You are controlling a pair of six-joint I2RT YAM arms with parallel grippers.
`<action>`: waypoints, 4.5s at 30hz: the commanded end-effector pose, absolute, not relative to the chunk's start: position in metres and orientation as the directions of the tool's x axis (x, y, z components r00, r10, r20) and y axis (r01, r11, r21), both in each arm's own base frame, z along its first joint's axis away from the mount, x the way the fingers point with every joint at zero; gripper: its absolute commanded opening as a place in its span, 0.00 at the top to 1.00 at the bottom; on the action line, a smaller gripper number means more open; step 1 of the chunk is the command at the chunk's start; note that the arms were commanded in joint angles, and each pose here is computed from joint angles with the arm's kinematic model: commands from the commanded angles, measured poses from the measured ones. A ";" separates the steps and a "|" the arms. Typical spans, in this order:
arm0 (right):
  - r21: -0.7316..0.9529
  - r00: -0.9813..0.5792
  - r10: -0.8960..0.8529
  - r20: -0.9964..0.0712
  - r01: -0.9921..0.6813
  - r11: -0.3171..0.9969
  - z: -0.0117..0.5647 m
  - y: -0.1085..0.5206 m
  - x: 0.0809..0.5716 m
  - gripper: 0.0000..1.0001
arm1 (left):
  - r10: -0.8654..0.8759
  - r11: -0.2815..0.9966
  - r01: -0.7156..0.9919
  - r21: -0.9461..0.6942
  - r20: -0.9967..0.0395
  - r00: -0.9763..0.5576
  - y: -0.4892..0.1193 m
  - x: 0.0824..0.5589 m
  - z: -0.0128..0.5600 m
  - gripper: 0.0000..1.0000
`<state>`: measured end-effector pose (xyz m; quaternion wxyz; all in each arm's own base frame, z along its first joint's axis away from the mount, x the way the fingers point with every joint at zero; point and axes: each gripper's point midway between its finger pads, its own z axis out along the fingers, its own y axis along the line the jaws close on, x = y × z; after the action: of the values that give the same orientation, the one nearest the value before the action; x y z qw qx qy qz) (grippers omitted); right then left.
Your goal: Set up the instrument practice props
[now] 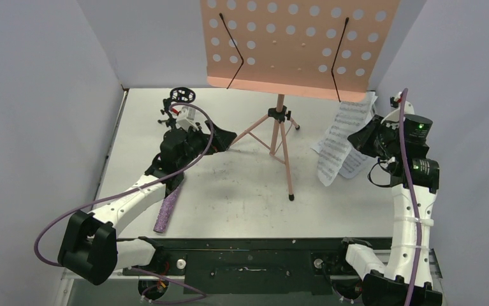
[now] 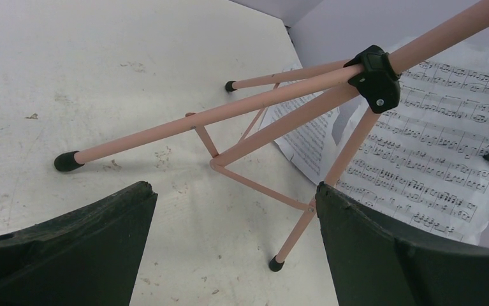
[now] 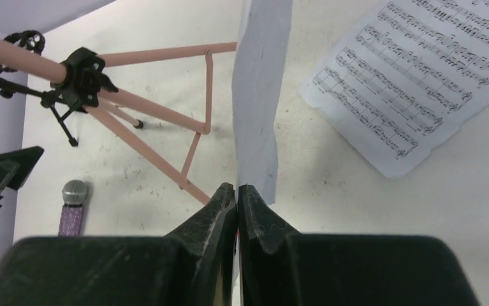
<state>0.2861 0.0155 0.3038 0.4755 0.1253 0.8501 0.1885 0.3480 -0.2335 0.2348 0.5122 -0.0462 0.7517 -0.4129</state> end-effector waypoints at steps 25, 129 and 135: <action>0.610 -0.535 0.342 -0.773 -0.479 0.631 0.389 0.112 0.238 0.95 | -0.591 0.565 0.425 -0.708 -0.706 -0.390 -0.229 0.341 0.294 0.03; -0.443 0.401 -0.208 -0.892 -0.867 0.227 0.392 0.256 0.201 0.95 | -0.238 0.321 0.942 0.095 -0.955 0.177 -0.242 0.223 0.380 0.66; -0.414 0.373 -0.190 -0.908 -0.867 0.277 0.395 0.256 0.207 0.95 | -0.243 0.333 0.940 0.080 -0.956 0.167 -0.240 0.221 0.380 0.96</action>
<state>0.2056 0.2570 0.3668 0.5859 -0.5633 0.5143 0.2736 0.2285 -0.2433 0.3486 0.6384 0.3699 0.5047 -0.4482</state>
